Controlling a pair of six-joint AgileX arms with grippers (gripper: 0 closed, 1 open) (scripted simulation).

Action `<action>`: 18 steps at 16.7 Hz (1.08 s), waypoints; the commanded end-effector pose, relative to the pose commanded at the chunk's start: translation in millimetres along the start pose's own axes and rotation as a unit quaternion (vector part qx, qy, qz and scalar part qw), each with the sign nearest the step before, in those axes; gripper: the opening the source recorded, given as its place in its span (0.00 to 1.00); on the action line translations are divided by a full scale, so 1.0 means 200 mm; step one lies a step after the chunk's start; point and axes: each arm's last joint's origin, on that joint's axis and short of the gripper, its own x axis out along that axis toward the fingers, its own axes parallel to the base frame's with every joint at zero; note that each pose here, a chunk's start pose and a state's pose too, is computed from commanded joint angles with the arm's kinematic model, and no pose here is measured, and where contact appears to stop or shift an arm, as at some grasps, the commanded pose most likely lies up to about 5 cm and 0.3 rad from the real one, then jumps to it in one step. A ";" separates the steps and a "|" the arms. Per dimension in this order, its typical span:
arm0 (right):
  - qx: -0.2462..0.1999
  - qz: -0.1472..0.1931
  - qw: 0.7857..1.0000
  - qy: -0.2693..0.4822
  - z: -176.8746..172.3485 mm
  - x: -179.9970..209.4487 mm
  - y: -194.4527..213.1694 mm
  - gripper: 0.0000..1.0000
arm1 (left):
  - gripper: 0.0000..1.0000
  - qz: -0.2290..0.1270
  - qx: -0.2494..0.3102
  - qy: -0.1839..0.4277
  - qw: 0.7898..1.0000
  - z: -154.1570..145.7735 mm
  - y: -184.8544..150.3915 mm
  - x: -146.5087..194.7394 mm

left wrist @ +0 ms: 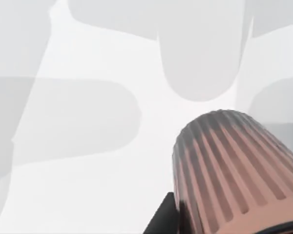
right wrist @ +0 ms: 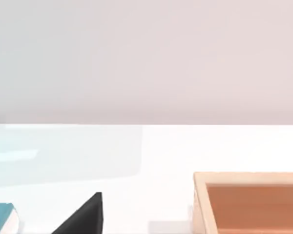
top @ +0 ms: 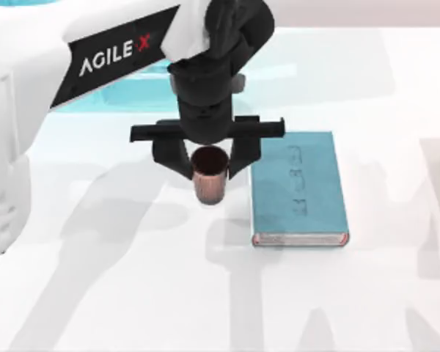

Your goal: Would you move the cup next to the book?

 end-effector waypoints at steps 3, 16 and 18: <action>0.000 0.000 1.000 0.000 0.00 0.00 0.00 1.00 | 0.30 0.000 0.000 0.000 1.000 0.00 0.00 0.00; 0.000 0.000 1.000 0.000 0.00 0.00 0.00 1.00 | 1.00 0.000 0.000 0.000 1.000 0.00 0.00 0.00; 0.000 0.000 1.000 0.000 0.00 0.00 0.00 1.00 | 1.00 0.000 0.000 0.000 1.000 0.00 0.00 0.00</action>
